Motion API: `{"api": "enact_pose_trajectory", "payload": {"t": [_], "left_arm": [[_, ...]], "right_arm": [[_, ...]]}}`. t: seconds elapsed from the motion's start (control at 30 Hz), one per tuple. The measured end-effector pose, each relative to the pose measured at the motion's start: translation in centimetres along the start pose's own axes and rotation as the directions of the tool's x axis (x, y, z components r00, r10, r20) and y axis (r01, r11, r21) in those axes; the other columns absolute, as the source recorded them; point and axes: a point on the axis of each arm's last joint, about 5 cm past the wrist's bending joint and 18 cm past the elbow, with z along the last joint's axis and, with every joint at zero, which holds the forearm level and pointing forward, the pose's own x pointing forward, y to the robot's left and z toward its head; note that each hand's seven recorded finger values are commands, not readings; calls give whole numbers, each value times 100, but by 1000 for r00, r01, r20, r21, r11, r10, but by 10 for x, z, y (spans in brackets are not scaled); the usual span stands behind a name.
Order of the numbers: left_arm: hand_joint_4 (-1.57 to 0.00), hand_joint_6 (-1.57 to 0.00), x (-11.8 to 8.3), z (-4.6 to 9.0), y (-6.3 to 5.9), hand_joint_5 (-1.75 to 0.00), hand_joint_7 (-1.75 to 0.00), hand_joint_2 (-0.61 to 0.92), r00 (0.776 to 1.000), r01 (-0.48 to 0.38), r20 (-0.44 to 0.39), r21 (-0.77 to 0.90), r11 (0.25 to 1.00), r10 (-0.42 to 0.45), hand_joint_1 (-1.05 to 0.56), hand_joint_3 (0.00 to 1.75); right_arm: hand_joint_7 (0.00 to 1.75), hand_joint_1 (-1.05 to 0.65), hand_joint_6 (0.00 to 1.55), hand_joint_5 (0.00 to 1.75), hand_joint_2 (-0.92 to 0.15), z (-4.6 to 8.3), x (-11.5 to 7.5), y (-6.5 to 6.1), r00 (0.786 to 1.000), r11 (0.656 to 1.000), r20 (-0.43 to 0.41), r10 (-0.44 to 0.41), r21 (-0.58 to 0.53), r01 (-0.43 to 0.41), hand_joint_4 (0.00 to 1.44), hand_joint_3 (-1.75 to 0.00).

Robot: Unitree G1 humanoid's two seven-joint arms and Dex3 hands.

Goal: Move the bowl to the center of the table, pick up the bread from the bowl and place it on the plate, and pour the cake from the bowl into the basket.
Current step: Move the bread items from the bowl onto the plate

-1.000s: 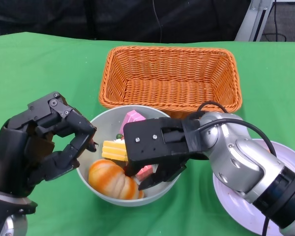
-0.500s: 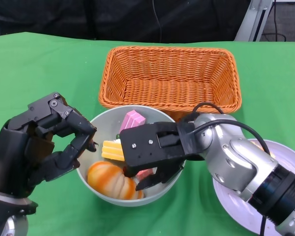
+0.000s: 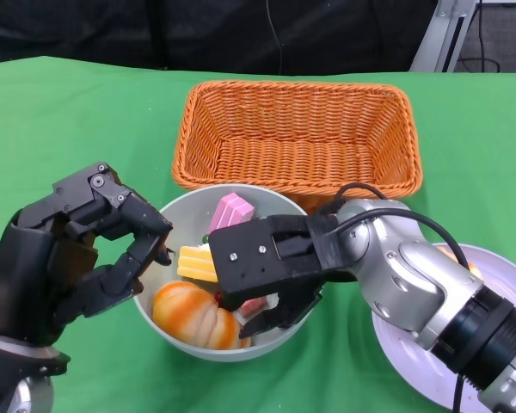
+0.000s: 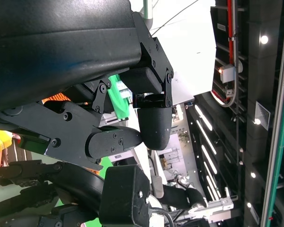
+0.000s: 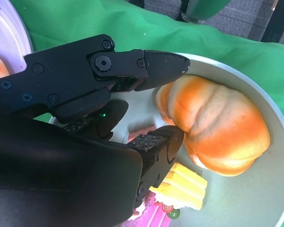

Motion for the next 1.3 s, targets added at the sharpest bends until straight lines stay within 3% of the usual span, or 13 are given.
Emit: {"api": "enact_pose_trajectory", "payload": {"t": [0.27, 0.3, 0.33, 0.37, 0.43, 0.53, 0.93, 0.97, 1.03, 1.3], "left_arm": [[-75, -76, 0, 0, -1, -162, -127, 76, 1000, -3, 6, 0, 1000, 3, -14, 69], [-75, -76, 0, 0, -1, -162, -127, 76, 1000, -2, 6, -1, 1000, 2, -14, 69], [-75, -76, 0, 0, -1, -162, -127, 77, 1000, -1, 6, -2, 1000, 1, -14, 67], [-75, -76, 0, 0, -1, -162, -127, 78, 1000, 0, 5, 0, 1000, 0, -14, 67], [-75, -76, 1, 0, -2, -162, -128, 78, 1000, 4, 4, 5, 1000, -4, -13, 67], [-74, -75, 1, 0, -3, -162, -128, 78, 1000, 4, 5, 3, 1000, -4, -13, 69], [-74, -75, 1, -1, -3, -162, -128, 76, 1000, 2, 6, -1, 1000, -2, -13, 73], [-73, -75, 1, -1, -3, -162, -128, 75, 1000, 2, 6, -1, 1000, -2, -13, 72], [-73, -75, 1, -1, -3, -162, -128, 76, 1000, 2, 7, -1, 1000, -2, -14, 71], [-73, -75, 1, -1, -3, -163, -127, 78, 1000, 1, 8, -3, 1000, -1, -14, 67]], "right_arm": [[0, -93, 29, 1, -92, -2, 3, -7, 997, 998, 21, 69, 6, -70, 71, -48], [0, -93, 29, 1, -92, -2, 3, -7, 997, 997, 24, 71, 4, -71, 71, -49], [0, -94, 28, 7, -92, -2, 4, -6, 997, 997, 24, 72, 6, -72, 83, -46], [0, -94, 27, 8, -92, -1, 5, -6, 997, 997, 22, 73, 13, -73, 85, -44], [0, -93, 27, 4, -92, 1, 7, -5, 997, 997, 16, 70, 39, -70, 79, -40], [0, -93, 26, 6, -92, 4, 9, -4, 997, 996, 18, 70, 61, -71, 84, -38], [0, -93, 26, 4, -92, 7, 9, -3, 999, 995, 6, 45, 86, -46, 80, -36], [0, -94, 23, 1, -92, 7, 9, -3, 999, 995, 1, 42, 87, -42, 61, -34], [0, -95, 22, 0, -92, 8, 9, -1, 1000, 996, -15, 26, 88, -24, 50, -32], [2, -94, 26, 0, -92, 13, 12, 4, 999, 998, -41, -2, 56, 5, 38, -28]]}}
